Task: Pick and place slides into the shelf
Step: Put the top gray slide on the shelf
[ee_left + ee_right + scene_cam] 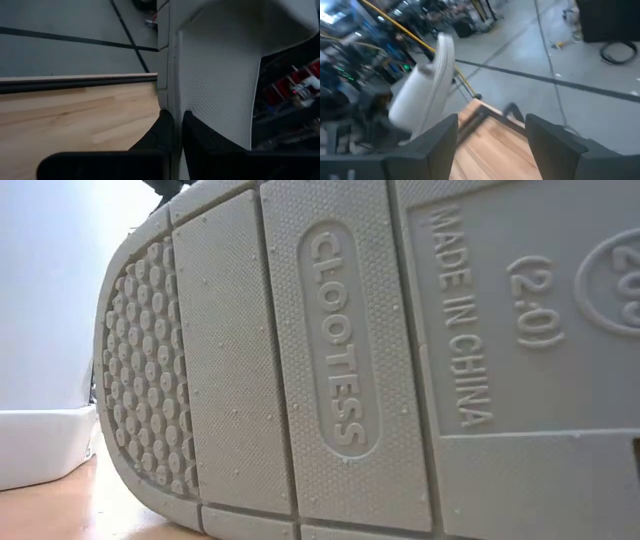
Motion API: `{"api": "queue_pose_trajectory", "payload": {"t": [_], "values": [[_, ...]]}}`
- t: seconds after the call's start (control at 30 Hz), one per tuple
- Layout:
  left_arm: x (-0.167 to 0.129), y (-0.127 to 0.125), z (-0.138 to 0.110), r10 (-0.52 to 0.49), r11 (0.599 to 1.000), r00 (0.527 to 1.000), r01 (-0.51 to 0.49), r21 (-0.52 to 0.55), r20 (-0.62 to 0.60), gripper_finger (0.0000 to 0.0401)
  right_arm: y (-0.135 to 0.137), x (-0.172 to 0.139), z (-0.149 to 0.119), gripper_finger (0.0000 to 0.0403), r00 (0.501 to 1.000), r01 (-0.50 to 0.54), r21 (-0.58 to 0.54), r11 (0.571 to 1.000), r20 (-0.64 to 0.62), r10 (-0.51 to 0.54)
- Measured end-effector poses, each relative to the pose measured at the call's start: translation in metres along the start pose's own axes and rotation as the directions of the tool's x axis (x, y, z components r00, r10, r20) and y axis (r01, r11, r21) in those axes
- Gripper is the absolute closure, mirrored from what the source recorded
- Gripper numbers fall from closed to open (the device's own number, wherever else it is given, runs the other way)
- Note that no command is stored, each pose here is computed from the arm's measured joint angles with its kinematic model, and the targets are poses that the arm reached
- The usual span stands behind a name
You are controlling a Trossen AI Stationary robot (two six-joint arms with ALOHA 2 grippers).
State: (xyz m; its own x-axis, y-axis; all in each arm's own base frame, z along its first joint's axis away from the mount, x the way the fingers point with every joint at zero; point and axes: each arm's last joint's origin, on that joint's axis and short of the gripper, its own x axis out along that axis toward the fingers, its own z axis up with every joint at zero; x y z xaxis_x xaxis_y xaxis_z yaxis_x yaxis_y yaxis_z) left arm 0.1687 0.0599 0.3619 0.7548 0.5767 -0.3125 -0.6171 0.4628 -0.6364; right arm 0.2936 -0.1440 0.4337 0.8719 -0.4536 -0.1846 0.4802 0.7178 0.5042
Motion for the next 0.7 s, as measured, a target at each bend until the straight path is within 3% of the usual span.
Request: {"api": "queue_pose_trajectory", "payload": {"t": [0.27, 0.47, 0.57, 0.7], "values": [[0.000, -0.017, -0.015, -0.015, 0.999, 0.999, 0.014, 0.029, 0.036, 0.0379, 0.006, 0.030, -0.008, 0.0114, 0.976, -0.213, 0.058, 0.975, -0.024, 0.215], [0.006, -0.019, -0.024, 0.009, 0.998, 1.000, -0.010, 0.062, 0.011, 0.0379, 0.020, 0.051, -0.019, 0.0053, 0.927, -0.373, 0.160, 0.914, 0.010, 0.376], [0.010, -0.020, -0.028, 0.022, 0.997, 1.000, -0.022, 0.072, -0.003, 0.0379, 0.022, 0.060, -0.025, 0.0033, 0.921, -0.384, 0.222, 0.896, 0.019, 0.390], [0.012, -0.022, -0.032, 0.029, 0.996, 0.999, -0.027, 0.082, -0.018, 0.0379, 0.018, 0.069, -0.031, 0.0022, 0.932, -0.353, 0.235, 0.906, 0.007, 0.361]]}}
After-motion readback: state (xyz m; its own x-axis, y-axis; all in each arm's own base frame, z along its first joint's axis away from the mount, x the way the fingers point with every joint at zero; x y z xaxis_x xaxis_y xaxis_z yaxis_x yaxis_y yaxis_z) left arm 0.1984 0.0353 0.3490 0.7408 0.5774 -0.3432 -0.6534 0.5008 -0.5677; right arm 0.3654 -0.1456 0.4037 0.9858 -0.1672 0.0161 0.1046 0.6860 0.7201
